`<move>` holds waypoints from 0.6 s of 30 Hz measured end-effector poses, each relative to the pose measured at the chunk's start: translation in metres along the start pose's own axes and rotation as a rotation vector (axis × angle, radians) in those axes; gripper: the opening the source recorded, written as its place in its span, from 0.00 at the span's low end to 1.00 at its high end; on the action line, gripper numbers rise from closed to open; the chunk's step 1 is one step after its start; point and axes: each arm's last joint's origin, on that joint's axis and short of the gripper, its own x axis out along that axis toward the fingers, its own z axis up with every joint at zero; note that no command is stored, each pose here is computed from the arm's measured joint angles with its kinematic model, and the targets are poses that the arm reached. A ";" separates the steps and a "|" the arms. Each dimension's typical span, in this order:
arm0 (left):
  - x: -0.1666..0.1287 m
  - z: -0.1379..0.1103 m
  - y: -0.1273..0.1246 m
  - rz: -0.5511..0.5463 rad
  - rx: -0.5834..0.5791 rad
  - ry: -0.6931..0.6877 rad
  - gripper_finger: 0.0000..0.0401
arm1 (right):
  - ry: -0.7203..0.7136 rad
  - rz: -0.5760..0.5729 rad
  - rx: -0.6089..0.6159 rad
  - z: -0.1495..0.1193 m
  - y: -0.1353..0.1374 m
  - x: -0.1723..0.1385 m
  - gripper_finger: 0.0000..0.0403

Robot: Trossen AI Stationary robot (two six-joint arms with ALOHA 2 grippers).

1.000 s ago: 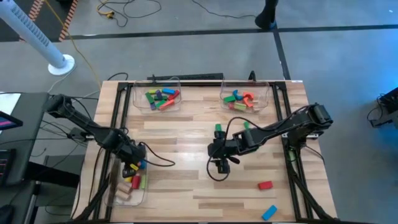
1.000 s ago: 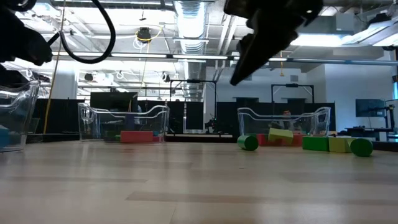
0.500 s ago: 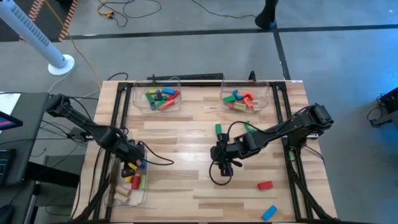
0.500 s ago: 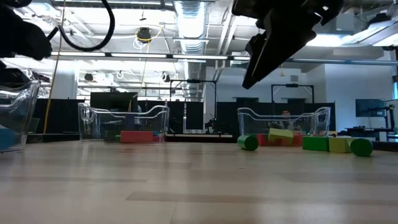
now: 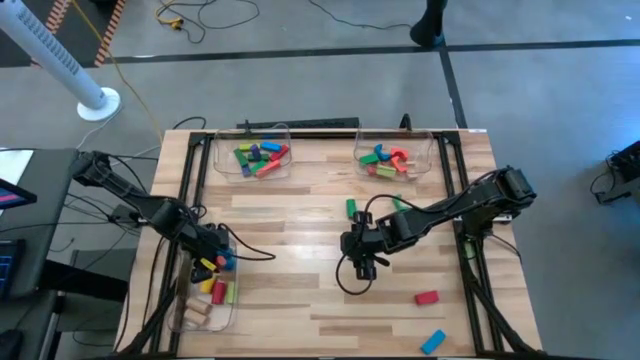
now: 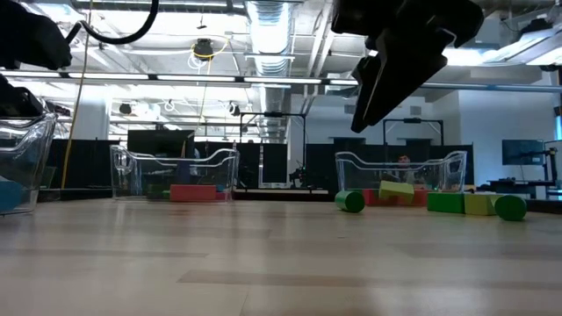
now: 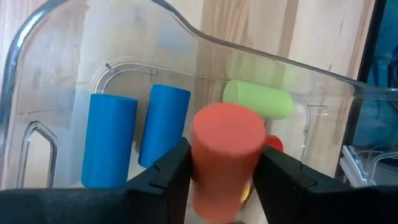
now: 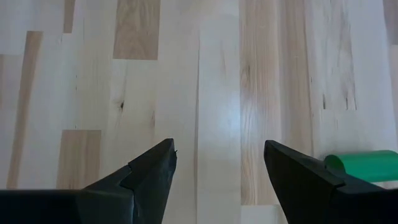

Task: Sort blocks by size
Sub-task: Put the orange cylindrical block into the bottom left transparent bin, then put the red arch block into the top right transparent bin

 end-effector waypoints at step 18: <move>-0.017 0.010 -0.011 -0.026 0.044 -0.082 0.62 | 0.092 -0.097 0.027 -0.012 -0.005 -0.011 0.69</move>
